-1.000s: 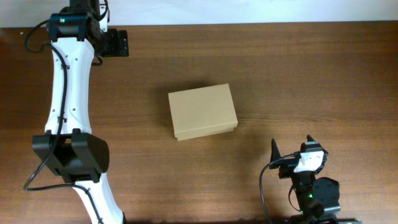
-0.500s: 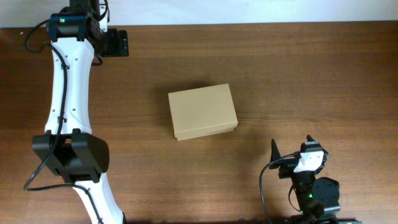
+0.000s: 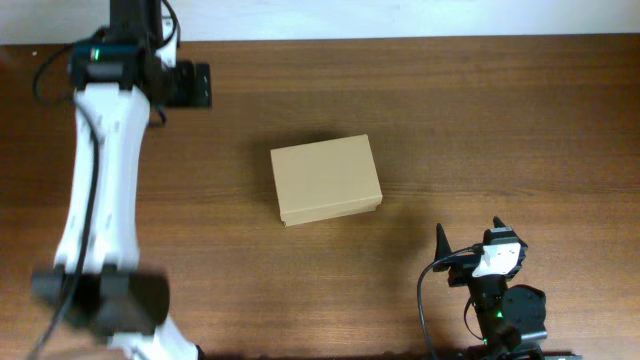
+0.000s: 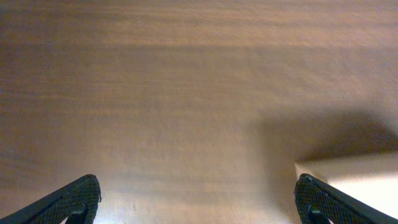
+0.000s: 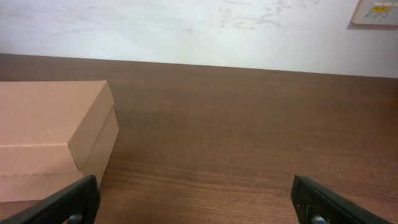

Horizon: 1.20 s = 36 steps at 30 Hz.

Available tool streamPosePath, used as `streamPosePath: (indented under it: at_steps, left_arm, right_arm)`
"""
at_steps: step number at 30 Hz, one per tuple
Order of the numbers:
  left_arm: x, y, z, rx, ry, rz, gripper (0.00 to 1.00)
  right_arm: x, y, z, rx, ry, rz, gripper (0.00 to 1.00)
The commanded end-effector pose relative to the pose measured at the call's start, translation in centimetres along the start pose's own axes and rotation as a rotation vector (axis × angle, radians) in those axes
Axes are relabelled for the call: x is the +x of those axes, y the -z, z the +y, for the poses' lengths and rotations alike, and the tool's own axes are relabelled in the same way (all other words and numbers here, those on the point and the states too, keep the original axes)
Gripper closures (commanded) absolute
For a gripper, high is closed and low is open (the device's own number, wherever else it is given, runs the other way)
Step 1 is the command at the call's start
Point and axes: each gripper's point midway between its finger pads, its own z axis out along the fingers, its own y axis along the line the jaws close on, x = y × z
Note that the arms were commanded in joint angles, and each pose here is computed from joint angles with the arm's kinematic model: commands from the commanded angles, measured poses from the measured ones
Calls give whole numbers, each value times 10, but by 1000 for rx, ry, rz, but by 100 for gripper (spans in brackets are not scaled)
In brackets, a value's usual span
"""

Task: Pack container

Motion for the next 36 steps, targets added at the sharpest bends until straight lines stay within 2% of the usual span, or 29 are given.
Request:
streamPosePath:
  at_steps: [1, 5, 10, 15, 19, 28, 36]
  left_arm:
    - [46, 40, -7, 9, -26, -9, 0]
    - [121, 48, -3, 2, -36, 11, 0]
    - [168, 54, -15, 98, -23, -171, 0]
    - [177, 60, -34, 222, -28, -480, 0]
    - [197, 42, -34, 224, -26, -611, 0]
    - [225, 1, -42, 252, -33, -774, 0]
    - [226, 0, -30, 208, -4, -857, 0]
  right_arm:
    - [2, 0, 1, -7, -11, -5, 1]
    - [2, 0, 1, -7, -11, -5, 1]
    - [2, 0, 1, -7, -11, -5, 1]
    - [2, 0, 1, -7, -11, -5, 1]
    - [2, 0, 1, -7, -11, -5, 1]
    - [2, 0, 1, -7, -11, -5, 1]
    - [2, 0, 1, -7, -11, -5, 1]
